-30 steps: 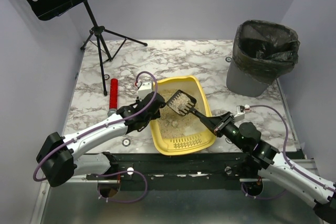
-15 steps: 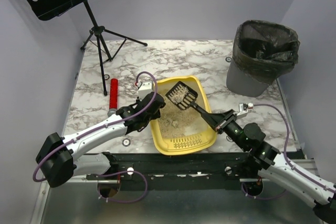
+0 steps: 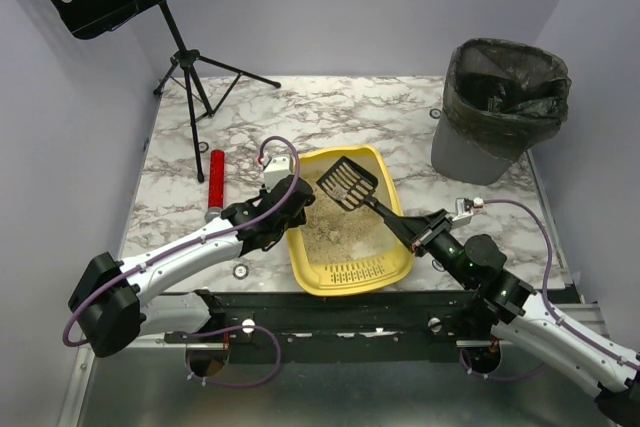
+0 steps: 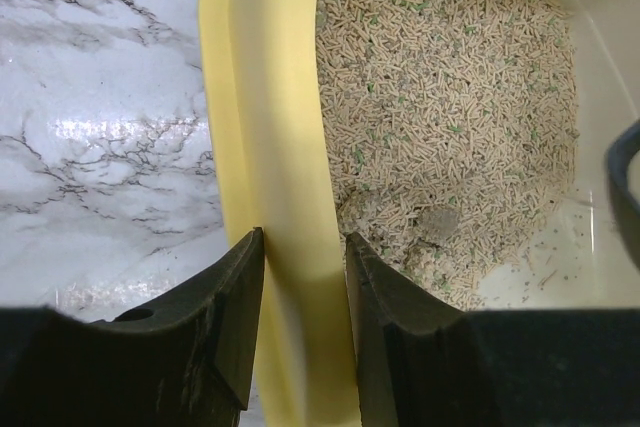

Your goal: Clean the litter box

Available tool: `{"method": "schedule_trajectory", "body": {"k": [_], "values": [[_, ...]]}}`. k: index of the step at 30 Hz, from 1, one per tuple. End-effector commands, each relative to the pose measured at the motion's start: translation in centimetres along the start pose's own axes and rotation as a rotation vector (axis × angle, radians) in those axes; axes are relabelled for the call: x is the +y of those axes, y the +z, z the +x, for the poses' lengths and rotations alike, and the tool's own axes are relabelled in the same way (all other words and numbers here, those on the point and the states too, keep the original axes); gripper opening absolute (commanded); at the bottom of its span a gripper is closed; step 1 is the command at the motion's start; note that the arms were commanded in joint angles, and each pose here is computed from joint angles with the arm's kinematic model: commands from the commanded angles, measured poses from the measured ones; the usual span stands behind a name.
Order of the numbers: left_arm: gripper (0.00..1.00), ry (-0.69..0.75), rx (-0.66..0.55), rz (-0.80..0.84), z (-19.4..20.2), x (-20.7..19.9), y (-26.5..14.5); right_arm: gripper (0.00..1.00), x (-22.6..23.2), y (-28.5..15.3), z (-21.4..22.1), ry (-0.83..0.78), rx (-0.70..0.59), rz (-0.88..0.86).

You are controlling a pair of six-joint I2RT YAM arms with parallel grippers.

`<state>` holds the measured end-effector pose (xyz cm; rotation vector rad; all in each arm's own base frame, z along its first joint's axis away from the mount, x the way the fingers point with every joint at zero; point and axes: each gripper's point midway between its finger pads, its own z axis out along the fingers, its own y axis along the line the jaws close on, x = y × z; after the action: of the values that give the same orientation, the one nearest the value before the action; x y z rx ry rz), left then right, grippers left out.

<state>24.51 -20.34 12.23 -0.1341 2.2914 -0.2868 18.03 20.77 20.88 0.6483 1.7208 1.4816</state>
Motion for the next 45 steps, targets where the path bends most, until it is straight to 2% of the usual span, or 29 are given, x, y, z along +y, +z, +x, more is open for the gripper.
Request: {"method": "schedule_trajectory", "body": {"k": [1, 2, 3, 4, 6, 8, 9, 11, 12, 14, 15, 17, 19, 21, 22, 24, 26, 27, 28, 30, 31, 32, 33, 34, 37, 39, 41, 43, 45], "values": [[0.44, -0.047, -0.053, 0.083, -1.9, -2.0, -0.8, 0.01, -1.1, -0.3, 0.7, 0.083, 0.03, 0.053], [0.44, -0.046, -0.054, 0.08, -1.8, -1.9, -0.7, 0.01, -2.5, 0.0, 0.4, 0.087, -0.002, 0.071], [0.44, -0.048, -0.057, 0.081, -1.9, -1.9, -0.8, 0.01, -1.1, 0.4, 0.0, 0.125, -0.027, -0.007], [0.44, -0.043, -0.05, 0.078, -1.8, -1.9, -0.9, 0.01, -1.3, 0.8, 0.0, 0.178, -0.034, -0.014], [0.44, -0.041, -0.047, 0.073, -1.8, -1.7, -1.0, 0.01, -0.5, 0.9, 0.5, 0.169, -0.002, -0.035], [0.44, -0.048, -0.055, 0.07, -1.8, -1.5, -1.0, 0.01, -1.2, 0.5, 0.7, 0.131, 0.011, 0.022], [0.44, -0.048, -0.056, 0.061, -1.6, -1.1, -0.9, 0.01, -3.2, 0.3, 0.6, 0.13, -0.003, 0.102], [0.44, -0.063, -0.065, 0.068, -1.5, -1.1, -0.9, 0.01, -3.4, 0.6, -1.1, 0.139, -0.103, 0.072], [0.44, -0.065, -0.062, 0.067, -1.3, -1.0, -0.9, 0.01, -1.4, 0.8, -1.7, 0.162, -0.129, -0.023], [0.44, -0.066, -0.064, 0.063, -1.3, -0.8, -0.9, 0.01, -1.2, 1.1, -0.5, 0.125, -0.065, -0.017], [0.44, -0.066, -0.063, 0.056, -1.2, -0.6, -0.9, 0.01, -2.9, 1.0, -0.1, 0.074, -0.044, 0.071], [0.44, -0.078, -0.079, 0.055, -1.4, -0.5, -0.9, 0.01, -4.1, 1.1, -1.0, 0.076, -0.092, 0.156], [0.44, -0.084, -0.082, 0.063, -1.4, -0.7, -0.8, 0.01, -2.4, 1.7, -1.4, 0.091, -0.118, 0.063], [0.44, -0.094, -0.089, 0.062, -1.6, -0.6, -0.9, 0.01, -0.8, 1.7, -0.2, 0.048, -0.045, 0.006], [0.44, -0.099, -0.095, 0.06, -1.6, -0.5, -0.8, 0.01, -0.9, 1.5, -0.1, -0.003, -0.03, 0.028], [0.44, -0.114, -0.12, 0.06, -1.8, -0.3, -0.8, 0.01, -2.1, 1.3, -1.4, -0.011, -0.098, 0.106], [0.44, -0.123, -0.129, 0.07, -2.0, -0.5, -0.7, 0.01, -1.1, 1.4, -1.9, 0.008, -0.128, 0.026], [0.44, -0.123, -0.128, 0.077, -2.1, -0.7, -0.8, 0.01, 0.5, 1.3, -1.7, 0.02, -0.119, -0.064], [0.44, -0.118, -0.128, 0.072, -2.1, -0.7, -0.8, 0.01, 0.9, 1.2, -1.3, 0.003, -0.094, -0.073], [0.44, -0.116, -0.13, 0.056, -1.9, -0.4, -0.5, 0.01, -0.9, 0.9, -0.8, -0.03, -0.054, 0.037], [0.44, -0.116, -0.132, 0.046, -1.9, -0.2, -0.4, 0.01, -1.6, 0.7, -0.9, 0.003, -0.064, 0.063], [0.44, -0.12, -0.135, 0.049, -1.9, -0.3, -0.3, 0.01, -1.7, 0.9, -0.9, -0.013, -0.075, 0.045], [0.44, -0.117, -0.129, 0.047, -1.9, -0.4, -0.2, 0.01, 1.3, 1.1, -1.4, 0.004, -0.099, -0.095], [0.44, -0.113, -0.12, 0.049, -1.8, -0.4, -0.3, 0.01, 1.7, 1.2, -1.1, 0.019, -0.082, -0.12], [0.44, -0.104, -0.125, 0.034, -1.9, -0.1, -0.3, 0.01, 0.9, 1.4, 0.5, -0.038, 0.013, -0.03], [0.44, -0.107, -0.143, 0.006, -2.1, 0.6, -0.5, 0.01, -1.1, 1.2, -0.2, -0.025, -0.029, 0.055], [0.44, -0.115, -0.145, 0.015, -2.0, 0.6, -0.6, 0.01, -0.9, 1.1, -0.1, 0.001, -0.03, 0.007], [0.44, -0.123, -0.144, 0.029, -1.9, 0.5, -0.7, 0.01, 1.4, 0.8, -0.1, 0.006, -0.018, -0.073], [0.44, -0.13, -0.147, 0.038, -1.9, 0.4, -0.7, 0.01, -0.3, 0.4, -0.7, -0.017, -0.043, 0.025]]}}
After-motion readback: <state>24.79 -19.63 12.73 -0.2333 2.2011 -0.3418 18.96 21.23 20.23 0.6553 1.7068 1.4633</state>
